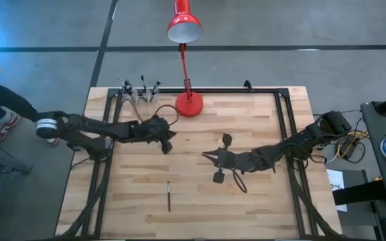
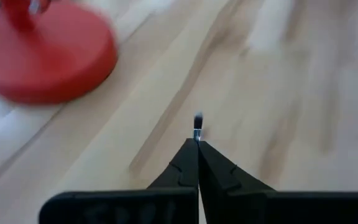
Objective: Pick & Place Makeup Supplies
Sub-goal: Put the makeup brush into the transparent organizer
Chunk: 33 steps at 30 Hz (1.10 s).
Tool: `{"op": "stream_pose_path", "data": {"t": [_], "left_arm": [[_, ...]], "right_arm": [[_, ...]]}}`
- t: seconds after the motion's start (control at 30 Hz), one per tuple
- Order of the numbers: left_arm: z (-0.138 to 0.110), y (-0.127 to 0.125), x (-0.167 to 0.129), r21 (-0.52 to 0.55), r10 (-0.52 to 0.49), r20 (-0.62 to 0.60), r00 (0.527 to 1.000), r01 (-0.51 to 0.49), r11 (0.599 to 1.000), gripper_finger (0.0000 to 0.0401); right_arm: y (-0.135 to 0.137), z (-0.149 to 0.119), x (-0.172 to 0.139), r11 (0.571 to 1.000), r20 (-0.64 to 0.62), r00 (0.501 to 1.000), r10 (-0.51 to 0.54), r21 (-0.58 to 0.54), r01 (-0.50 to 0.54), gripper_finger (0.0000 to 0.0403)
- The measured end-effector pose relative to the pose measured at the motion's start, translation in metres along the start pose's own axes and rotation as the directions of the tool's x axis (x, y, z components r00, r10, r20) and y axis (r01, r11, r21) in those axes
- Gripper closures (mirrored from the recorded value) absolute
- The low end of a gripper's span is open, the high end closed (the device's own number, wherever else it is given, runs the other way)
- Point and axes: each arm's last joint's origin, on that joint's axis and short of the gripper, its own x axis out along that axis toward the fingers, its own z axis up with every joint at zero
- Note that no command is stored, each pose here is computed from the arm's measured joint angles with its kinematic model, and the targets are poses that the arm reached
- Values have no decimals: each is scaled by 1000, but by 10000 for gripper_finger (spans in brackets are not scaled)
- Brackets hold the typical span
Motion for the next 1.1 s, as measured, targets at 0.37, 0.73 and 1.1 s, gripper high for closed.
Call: {"op": "stream_pose_path", "data": {"t": [0.37, 0.73, 1.1], "left_arm": [[-18, 3, -15, -62, -198, 244, 949, 219, 974, 399], [-2, -13, 15, 10, -213, 37, 976, 213, 977, 353], [4, -30, 78, 104, -181, -141, 973, 196, 975, 307]], "right_arm": [[2, -28, 16, 999, -27, 999, -23, 40, 24, 385], [-3, -27, 20, 998, -24, 999, -40, 49, 41, 385], [2, -28, 15, 999, -26, 999, -20, 33, 20, 385]]}}
